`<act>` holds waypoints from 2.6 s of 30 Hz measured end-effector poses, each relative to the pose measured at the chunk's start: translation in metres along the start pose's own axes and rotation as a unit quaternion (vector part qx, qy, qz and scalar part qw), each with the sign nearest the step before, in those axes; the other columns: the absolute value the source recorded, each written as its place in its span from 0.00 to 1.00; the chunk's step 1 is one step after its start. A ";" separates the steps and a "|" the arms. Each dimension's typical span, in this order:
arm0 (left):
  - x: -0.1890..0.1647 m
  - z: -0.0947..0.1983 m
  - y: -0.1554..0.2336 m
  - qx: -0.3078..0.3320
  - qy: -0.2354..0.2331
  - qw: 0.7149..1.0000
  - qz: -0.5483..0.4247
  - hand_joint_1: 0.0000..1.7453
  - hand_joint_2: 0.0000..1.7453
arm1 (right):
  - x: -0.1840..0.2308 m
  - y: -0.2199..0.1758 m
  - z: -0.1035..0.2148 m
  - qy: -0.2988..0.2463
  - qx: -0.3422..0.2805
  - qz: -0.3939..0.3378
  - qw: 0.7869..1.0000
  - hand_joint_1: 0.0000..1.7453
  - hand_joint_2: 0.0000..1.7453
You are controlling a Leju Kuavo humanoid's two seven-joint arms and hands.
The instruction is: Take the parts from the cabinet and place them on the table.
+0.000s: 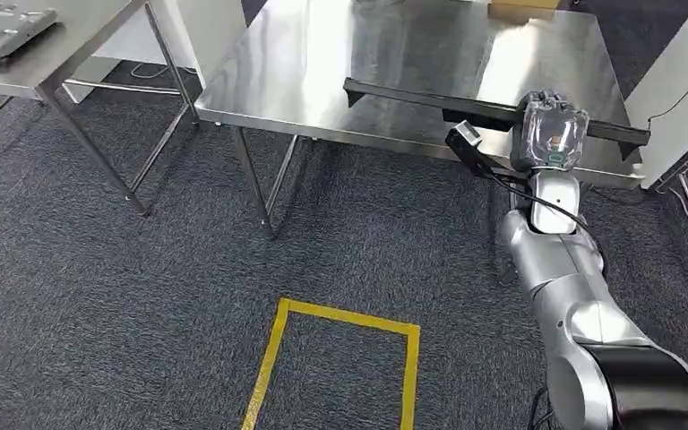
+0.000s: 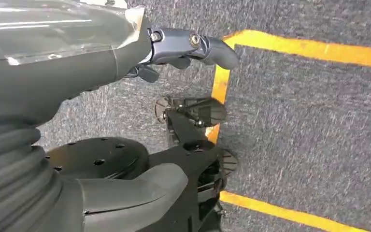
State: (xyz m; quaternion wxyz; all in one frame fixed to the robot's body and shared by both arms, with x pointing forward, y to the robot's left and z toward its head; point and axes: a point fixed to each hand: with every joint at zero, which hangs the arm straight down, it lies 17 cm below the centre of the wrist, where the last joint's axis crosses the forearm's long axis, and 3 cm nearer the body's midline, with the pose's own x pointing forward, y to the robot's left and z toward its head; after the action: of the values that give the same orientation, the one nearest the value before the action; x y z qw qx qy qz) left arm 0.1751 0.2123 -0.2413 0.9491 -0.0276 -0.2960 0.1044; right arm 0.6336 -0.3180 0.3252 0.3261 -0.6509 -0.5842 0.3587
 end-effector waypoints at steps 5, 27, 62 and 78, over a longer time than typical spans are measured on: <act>-0.002 0.001 0.000 0.000 0.002 1.000 0.000 0.00 1.00 | 0.003 0.004 0.003 -0.002 0.004 -0.002 1.000 1.00 1.00; -0.009 0.003 0.001 -0.002 0.009 1.000 -0.008 0.00 1.00 | 0.001 0.035 0.031 0.005 0.037 0.002 0.999 1.00 1.00; -0.019 0.004 0.011 0.020 0.022 1.000 0.002 0.00 1.00 | 0.053 0.012 0.008 -0.006 0.026 -0.015 1.000 1.00 1.00; -0.010 0.002 0.012 0.019 0.013 1.000 0.007 0.00 1.00 | 0.066 0.033 0.012 -0.012 0.093 -0.014 0.995 1.00 1.00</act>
State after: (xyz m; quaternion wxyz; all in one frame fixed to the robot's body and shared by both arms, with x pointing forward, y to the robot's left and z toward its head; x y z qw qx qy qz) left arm 0.1635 0.2217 -0.2468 0.9525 -0.0128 -0.2814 0.1158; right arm 0.6442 -0.2556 0.2853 0.3832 -0.6052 -0.5612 0.4147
